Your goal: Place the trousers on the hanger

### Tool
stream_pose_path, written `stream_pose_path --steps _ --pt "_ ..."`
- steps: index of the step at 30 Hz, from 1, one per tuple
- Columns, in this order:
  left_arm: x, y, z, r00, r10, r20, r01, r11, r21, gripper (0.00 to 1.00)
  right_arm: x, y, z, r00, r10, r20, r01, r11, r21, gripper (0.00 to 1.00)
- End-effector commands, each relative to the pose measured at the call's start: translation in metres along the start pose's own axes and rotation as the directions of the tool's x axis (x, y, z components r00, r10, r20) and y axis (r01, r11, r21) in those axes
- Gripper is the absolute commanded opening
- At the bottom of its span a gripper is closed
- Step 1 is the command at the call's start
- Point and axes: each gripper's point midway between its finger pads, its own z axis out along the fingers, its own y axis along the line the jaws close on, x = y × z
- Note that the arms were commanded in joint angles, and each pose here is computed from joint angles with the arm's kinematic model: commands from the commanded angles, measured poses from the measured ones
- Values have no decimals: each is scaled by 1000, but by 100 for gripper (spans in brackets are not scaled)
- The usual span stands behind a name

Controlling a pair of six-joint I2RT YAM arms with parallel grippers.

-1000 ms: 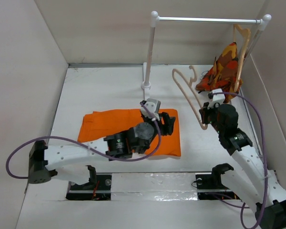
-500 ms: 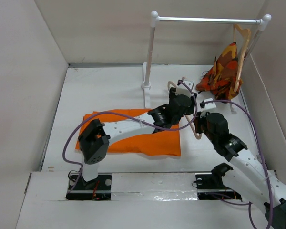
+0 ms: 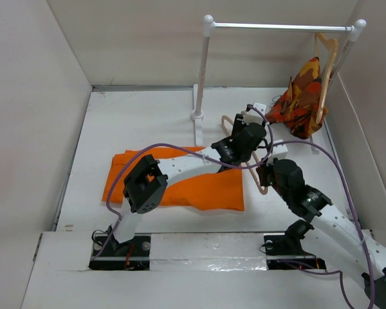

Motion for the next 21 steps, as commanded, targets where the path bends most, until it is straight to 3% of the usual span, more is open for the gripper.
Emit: stream_pose_path --steps 1,4,5,6,7,8,9,10,11,12,13,14,15,19,21 --pt "-28 3 2 998 -8 70 11 999 -40 41 -2 3 -1 999 30 29 -30 1000 2 0" --pt "-28 11 7 997 -11 76 17 997 -77 26 1 4 -4 999 35 19 -35 999 6 0" --pt "-25 15 7 997 -4 75 11 996 -93 7 3 2 -5 999 39 16 -39 999 12 0" --pt "-23 16 7 997 -9 74 16 996 -93 0 3 4 -7 999 36 18 -36 999 3 0" --pt "-28 16 3 996 -30 81 37 996 -83 0 4 4 -8 999 36 17 -36 999 1 4" --pt "-29 16 0 995 -47 84 53 996 -71 0 6 2 -10 999 35 7 -35 999 6 21" --pt "-18 20 -3 996 -49 71 54 996 -65 0 4 4 -14 999 36 16 -36 999 -7 32" --pt "-32 21 -13 988 -116 101 121 992 -42 0 3 3 -17 999 36 18 -35 999 -9 43" --pt "-31 23 -17 984 -143 102 147 989 -29 0 4 3 -21 1000 26 12 -26 1000 -17 61" --pt "-12 30 -21 986 -146 80 149 988 -32 0 1 4 -26 999 37 26 -37 999 -30 68" --pt "-30 31 -32 962 -245 123 246 969 3 0 -2 6 -29 998 44 35 -43 998 -52 73" --pt "-24 29 -36 955 -274 110 272 962 34 0 -5 9 -32 998 53 47 -49 996 -70 79" --pt "-7 29 -42 955 -284 86 281 958 47 0 -10 12 -37 996 61 60 -55 994 -93 80" --pt "-7 36 -64 905 -406 125 402 914 59 0 -30 13 -52 988 88 126 -71 989 -131 78" --pt "6 30 -72 882 -461 96 453 887 96 0 -31 14 -56 989 84 123 -67 988 -139 70"
